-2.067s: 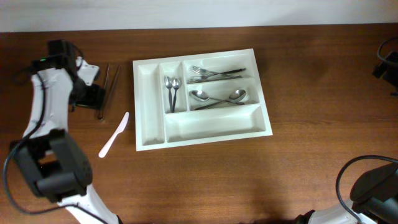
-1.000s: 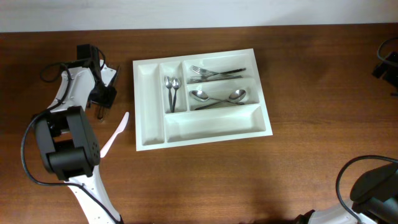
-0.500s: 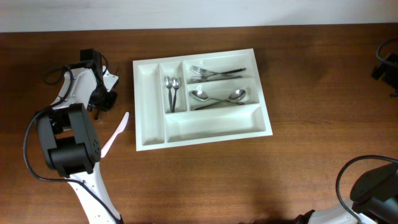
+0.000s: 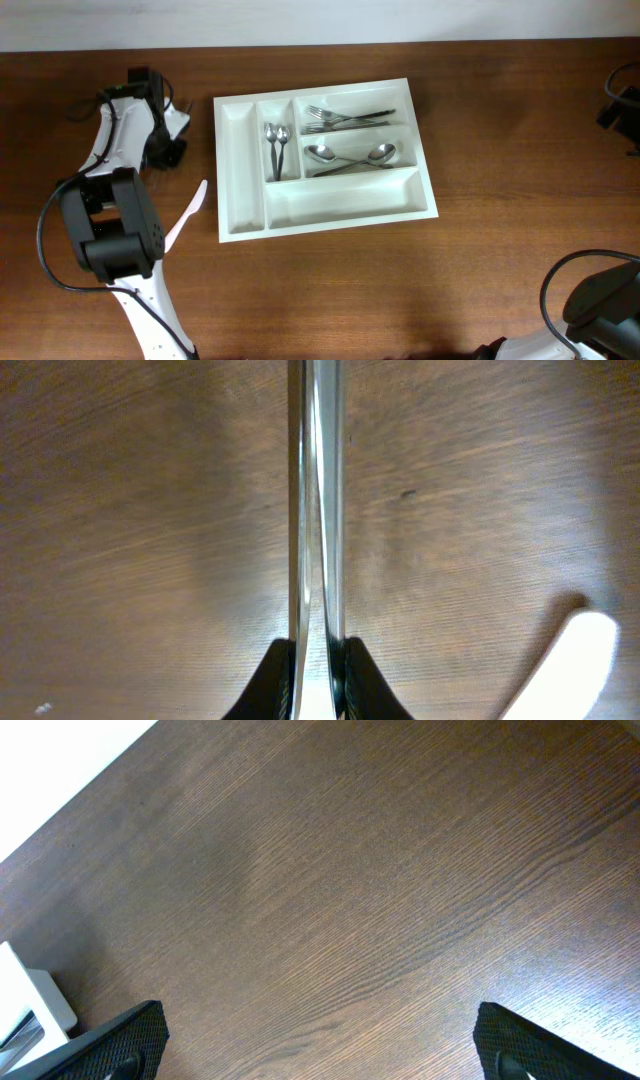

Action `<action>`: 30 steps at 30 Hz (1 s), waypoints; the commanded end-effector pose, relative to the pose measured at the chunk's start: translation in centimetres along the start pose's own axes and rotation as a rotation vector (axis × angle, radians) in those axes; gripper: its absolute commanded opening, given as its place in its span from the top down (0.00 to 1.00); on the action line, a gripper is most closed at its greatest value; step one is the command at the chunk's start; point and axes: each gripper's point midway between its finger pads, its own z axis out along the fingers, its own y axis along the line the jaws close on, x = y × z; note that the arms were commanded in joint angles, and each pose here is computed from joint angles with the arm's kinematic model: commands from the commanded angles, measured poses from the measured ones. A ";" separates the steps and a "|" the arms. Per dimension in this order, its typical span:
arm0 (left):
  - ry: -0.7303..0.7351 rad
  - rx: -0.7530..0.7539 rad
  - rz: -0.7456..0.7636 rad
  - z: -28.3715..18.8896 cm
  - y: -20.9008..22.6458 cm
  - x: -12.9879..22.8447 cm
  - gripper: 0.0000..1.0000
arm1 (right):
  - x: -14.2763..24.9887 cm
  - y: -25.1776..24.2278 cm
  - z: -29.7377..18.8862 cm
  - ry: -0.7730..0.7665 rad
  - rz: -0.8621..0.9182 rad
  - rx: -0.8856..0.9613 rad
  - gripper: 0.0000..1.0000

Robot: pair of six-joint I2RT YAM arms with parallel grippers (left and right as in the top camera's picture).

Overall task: Pack container
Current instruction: 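Lower the left gripper onto the metal tongs and close on them, then carry the tongs with the left gripper into the tray's left compartment and release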

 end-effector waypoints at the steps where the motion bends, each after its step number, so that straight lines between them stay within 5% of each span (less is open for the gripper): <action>1: -0.138 -0.058 -0.024 -7.2 0.8 -2.1 0.98 | 0.1 0.1 0.2 0.008 0.002 -0.014 0.01; 9: -0.215 0.038 -0.152 -13.3 -3.9 -2.1 0.98 | 0.2 0.1 0.2 0.008 0.003 -0.014 0.01; 20: -0.110 0.178 -0.494 -13.8 -10.5 -1.3 0.98 | 0.2 0.1 0.2 0.012 0.003 -0.014 0.01; 30: -0.044 0.170 -0.409 -7.6 -14.2 -0.4 0.98 | 0.3 0.1 0.2 0.015 0.004 -0.013 0.02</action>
